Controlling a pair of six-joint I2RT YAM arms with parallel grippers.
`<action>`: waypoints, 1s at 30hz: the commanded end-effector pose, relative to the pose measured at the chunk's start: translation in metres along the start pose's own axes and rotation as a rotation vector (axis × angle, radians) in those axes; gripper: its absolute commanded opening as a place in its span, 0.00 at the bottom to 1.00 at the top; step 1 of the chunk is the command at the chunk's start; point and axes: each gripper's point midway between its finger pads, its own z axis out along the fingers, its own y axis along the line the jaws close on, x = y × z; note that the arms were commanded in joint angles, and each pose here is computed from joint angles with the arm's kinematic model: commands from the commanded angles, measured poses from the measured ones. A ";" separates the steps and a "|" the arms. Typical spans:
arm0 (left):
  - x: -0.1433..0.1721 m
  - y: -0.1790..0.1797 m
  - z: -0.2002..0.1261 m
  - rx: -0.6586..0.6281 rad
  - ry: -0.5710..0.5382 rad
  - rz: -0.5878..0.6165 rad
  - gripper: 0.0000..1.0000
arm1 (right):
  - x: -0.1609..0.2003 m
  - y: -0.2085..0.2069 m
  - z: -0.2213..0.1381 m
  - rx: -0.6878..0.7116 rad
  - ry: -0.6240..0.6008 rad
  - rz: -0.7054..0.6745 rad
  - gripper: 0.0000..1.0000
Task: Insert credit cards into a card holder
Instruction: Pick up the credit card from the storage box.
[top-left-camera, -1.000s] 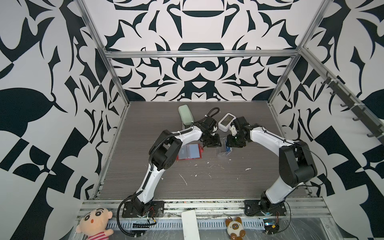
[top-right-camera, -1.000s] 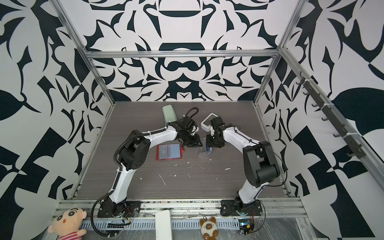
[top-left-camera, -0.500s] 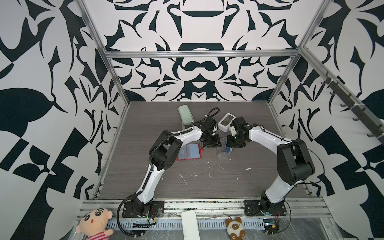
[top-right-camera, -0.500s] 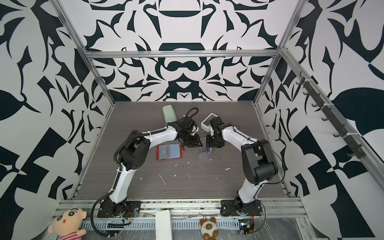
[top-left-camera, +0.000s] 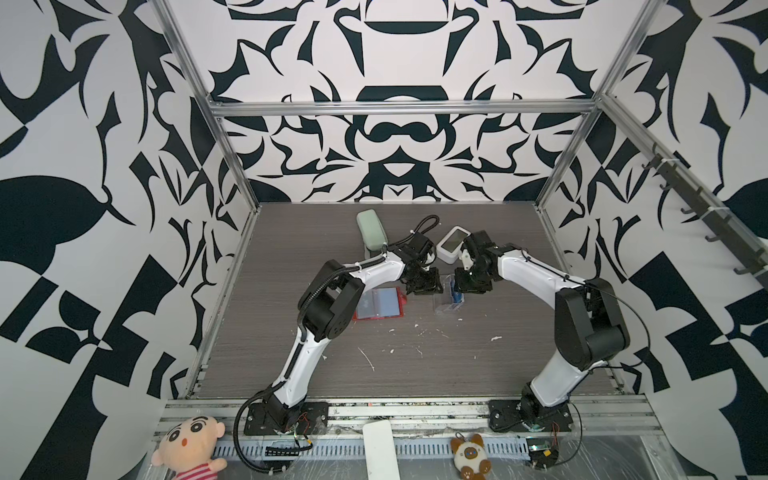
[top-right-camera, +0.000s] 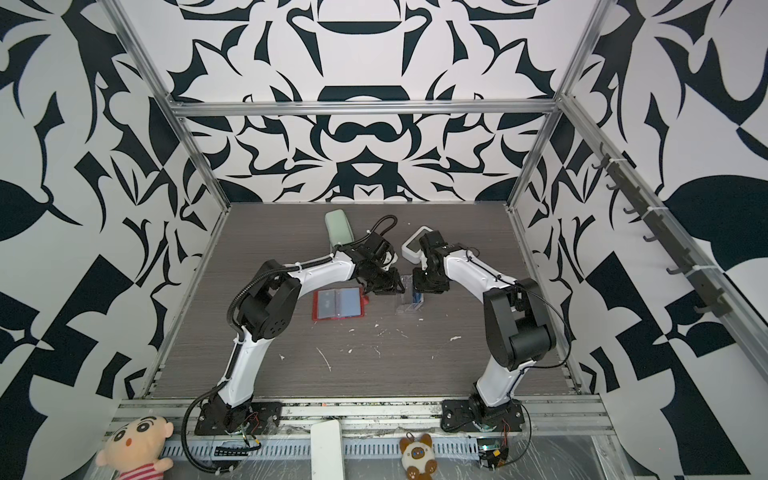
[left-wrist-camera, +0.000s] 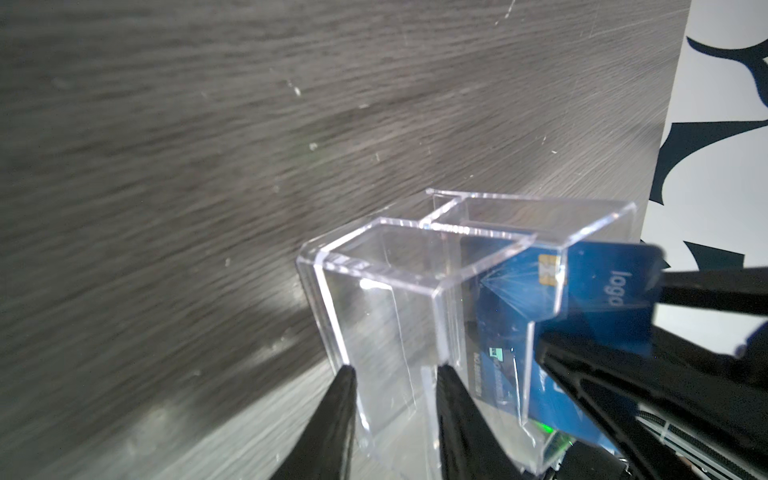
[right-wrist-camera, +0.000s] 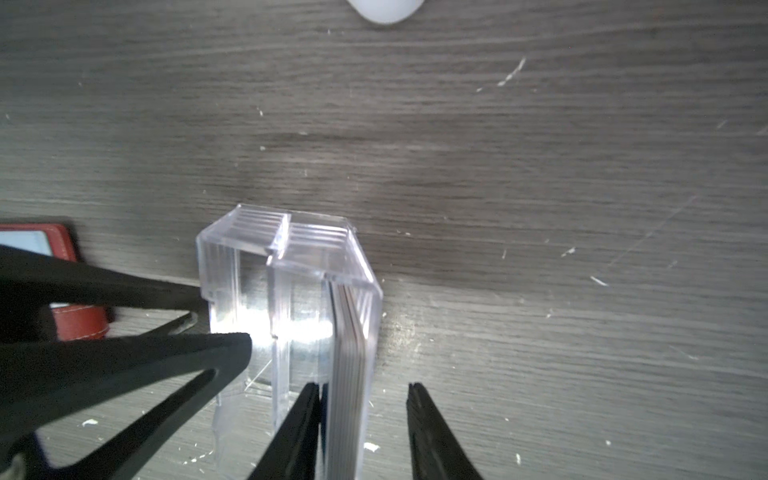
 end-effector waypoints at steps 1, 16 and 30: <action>0.015 0.029 0.008 -0.093 0.041 -0.048 0.36 | -0.008 -0.008 -0.020 0.054 -0.037 -0.014 0.38; 0.015 0.029 0.008 -0.096 0.039 -0.050 0.36 | -0.009 -0.007 -0.038 0.061 -0.068 -0.024 0.30; 0.014 0.026 0.006 -0.087 0.034 -0.047 0.36 | -0.010 -0.001 -0.050 0.038 -0.092 -0.025 0.06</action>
